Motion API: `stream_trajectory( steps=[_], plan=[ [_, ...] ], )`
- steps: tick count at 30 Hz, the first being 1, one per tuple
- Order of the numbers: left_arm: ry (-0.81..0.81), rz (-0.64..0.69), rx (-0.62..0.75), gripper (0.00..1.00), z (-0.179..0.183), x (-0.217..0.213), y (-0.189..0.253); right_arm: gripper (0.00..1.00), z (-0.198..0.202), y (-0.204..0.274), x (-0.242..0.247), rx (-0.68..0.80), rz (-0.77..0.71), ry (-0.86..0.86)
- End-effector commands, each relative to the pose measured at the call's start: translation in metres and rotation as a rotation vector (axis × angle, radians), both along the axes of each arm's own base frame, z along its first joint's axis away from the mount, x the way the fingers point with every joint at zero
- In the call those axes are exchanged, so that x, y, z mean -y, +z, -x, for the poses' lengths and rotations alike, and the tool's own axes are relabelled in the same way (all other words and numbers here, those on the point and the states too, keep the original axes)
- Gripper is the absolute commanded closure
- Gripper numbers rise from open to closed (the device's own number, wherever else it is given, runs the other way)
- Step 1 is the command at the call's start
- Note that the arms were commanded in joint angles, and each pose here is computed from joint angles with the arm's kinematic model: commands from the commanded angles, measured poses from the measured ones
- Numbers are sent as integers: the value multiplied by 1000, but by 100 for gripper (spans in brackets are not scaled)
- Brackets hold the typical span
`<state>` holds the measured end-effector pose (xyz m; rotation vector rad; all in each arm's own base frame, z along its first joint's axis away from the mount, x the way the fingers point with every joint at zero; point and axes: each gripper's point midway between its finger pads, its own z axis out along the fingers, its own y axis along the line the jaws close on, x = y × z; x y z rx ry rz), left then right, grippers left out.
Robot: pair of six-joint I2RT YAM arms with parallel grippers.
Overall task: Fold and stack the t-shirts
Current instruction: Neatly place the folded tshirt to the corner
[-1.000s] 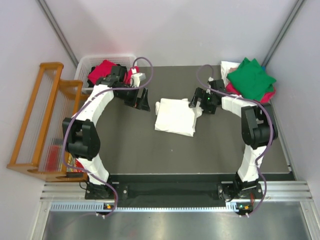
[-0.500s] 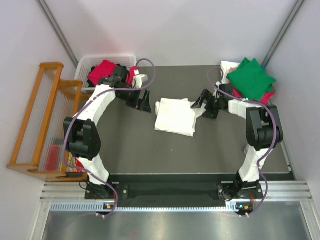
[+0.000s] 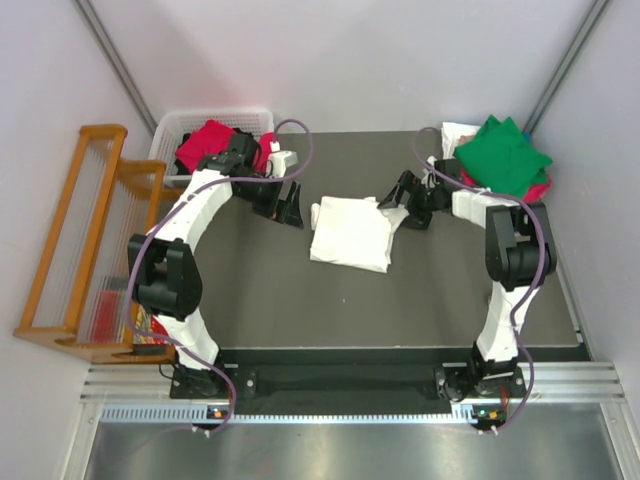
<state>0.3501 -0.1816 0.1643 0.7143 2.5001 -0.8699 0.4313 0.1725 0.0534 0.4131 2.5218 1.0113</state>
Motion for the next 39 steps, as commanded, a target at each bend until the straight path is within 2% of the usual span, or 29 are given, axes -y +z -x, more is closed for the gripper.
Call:
stream_trajectory(
  steps=[1,8,14,17,18,20,23,24,26,27,30,33,38,39],
  plan=[
    [-30,28,34,1,-1,6,15,0,-11,-27,9,-16,122,1],
    [-31,28,53,1,-2,6,22,0,2,-46,-17,-41,136,76],
    [-27,40,55,1,-4,8,25,2,28,-58,-39,-55,211,163],
    [-26,43,66,1,-6,8,30,12,39,-72,-43,-88,214,171],
    [-26,39,73,1,-6,8,32,19,40,-74,-44,-88,214,169],
    [-26,36,85,1,-6,7,35,27,44,-78,-44,-97,225,171],
    [-24,29,105,1,-7,4,40,47,46,-80,-43,-96,250,176],
    [-23,28,107,1,-7,4,41,63,45,-80,-41,-97,256,173],
    [-25,27,100,1,-5,4,39,83,45,-80,-40,-96,283,178],
    [-25,27,99,1,-3,4,40,100,45,-81,-38,-95,294,181],
    [-23,27,91,1,-1,3,38,100,43,-80,-38,-81,326,196],
    [-20,23,86,1,0,1,35,100,32,-65,-35,2,404,218],
    [-18,20,79,1,1,1,32,100,-1,12,-45,219,521,251],
    [-16,21,77,1,1,1,32,100,-16,39,-49,293,524,247]
  ],
)
